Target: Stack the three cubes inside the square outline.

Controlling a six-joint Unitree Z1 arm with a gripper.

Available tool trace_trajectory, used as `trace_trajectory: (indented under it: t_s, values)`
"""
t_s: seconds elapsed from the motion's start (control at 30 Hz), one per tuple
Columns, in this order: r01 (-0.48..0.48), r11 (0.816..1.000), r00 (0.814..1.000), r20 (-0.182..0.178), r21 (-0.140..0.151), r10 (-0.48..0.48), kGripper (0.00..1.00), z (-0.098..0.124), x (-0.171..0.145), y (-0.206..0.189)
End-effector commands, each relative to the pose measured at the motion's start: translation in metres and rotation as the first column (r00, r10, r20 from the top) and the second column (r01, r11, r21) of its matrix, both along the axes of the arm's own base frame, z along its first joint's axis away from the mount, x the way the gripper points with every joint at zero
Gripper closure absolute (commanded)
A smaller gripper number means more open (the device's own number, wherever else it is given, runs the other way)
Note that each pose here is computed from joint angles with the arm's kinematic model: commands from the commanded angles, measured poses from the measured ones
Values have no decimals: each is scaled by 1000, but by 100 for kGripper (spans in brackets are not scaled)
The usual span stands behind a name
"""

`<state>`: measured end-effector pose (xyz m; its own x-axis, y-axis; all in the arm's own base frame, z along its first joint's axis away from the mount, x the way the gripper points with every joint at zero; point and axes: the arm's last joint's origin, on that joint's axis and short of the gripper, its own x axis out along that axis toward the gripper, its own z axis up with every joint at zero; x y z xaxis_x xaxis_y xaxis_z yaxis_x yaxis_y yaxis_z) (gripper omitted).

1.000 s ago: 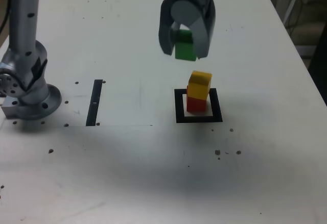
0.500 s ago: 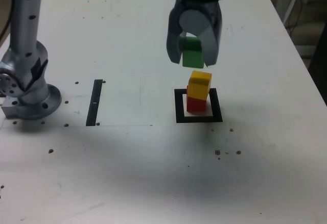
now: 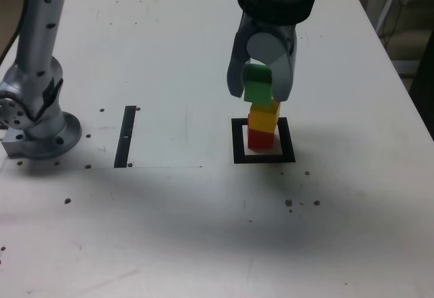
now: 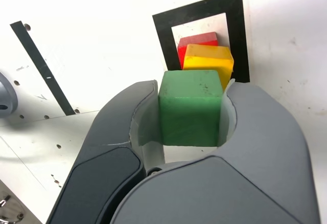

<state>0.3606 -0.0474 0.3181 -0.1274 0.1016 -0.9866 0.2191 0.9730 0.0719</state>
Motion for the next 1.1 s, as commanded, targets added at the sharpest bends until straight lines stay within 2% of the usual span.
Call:
trace_trajectory:
  t_s: [0.0, 0.1, 0.4, 0.5, 0.63, 0.87, 1.07]
  values:
    - [1, 1000, 1000, -12, -3, -1, 75, -5, 3, 0]
    - [3, 1000, 1000, -16, -7, -3, 68, -9, 6, 0]
    - [2, 1000, 1000, -5, -7, -2, 66, -12, 8, 1]
    - [-2, 1000, 1000, -4, -5, 2, 61, -13, 8, 3]
    - [-8, 1000, 1000, -10, -2, 8, 48, -14, 8, 6]
    - [0, 1000, 1000, 6, -13, 0, 13, -15, 9, 6]
    - [0, 1000, 1000, 9, -14, 0, 2, -13, 7, 6]
